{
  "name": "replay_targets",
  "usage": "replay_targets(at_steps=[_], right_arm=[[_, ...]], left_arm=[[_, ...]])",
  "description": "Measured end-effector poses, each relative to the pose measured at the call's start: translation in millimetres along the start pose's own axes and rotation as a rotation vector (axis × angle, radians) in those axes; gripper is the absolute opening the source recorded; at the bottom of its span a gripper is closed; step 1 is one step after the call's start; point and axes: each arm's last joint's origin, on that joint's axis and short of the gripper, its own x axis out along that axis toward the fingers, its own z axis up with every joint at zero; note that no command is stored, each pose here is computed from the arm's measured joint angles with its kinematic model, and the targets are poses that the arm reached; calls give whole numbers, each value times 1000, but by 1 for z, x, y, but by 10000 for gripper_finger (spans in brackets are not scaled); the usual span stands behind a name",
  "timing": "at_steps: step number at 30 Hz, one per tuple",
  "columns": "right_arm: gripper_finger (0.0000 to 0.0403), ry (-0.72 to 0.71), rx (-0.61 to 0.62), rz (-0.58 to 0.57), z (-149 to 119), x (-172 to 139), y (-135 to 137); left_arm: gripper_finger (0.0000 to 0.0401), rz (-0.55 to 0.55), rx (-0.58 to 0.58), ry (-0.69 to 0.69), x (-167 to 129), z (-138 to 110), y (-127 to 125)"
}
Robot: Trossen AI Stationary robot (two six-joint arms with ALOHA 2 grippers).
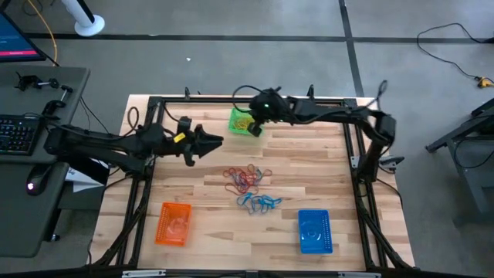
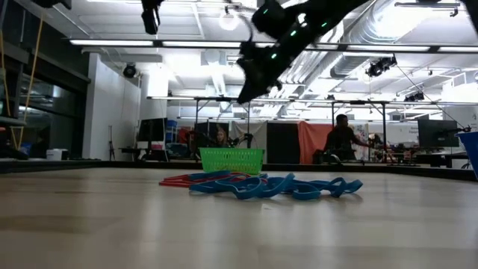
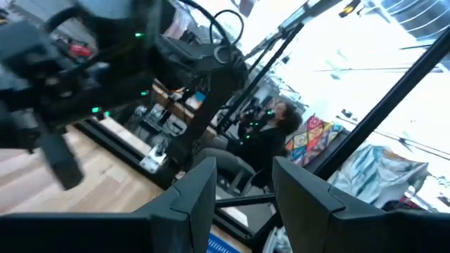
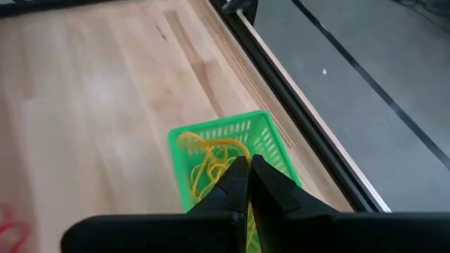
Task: Sort rubber bands into baskets
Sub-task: Put the yellow rubber band into the green bin, then put the red rubber band into the blue bin
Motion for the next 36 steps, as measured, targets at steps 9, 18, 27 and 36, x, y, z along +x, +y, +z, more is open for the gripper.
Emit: replay_targets(at_steps=[9,18,27,36], right_arm=[[0,112,35,-30,-10,46,-7],[84,151,133,13,-6,44,-16],[271,328,110,127,15,15,-19],[264,752,-147,441,-46,-21,48]], left_arm=[[131,-6,-7,-18,-10,7,-4],[131,39,29,-55,-10,8,-3],[131,50,118,-111,-10,15,-2],[131,93,159,-46,-9,9,3]])
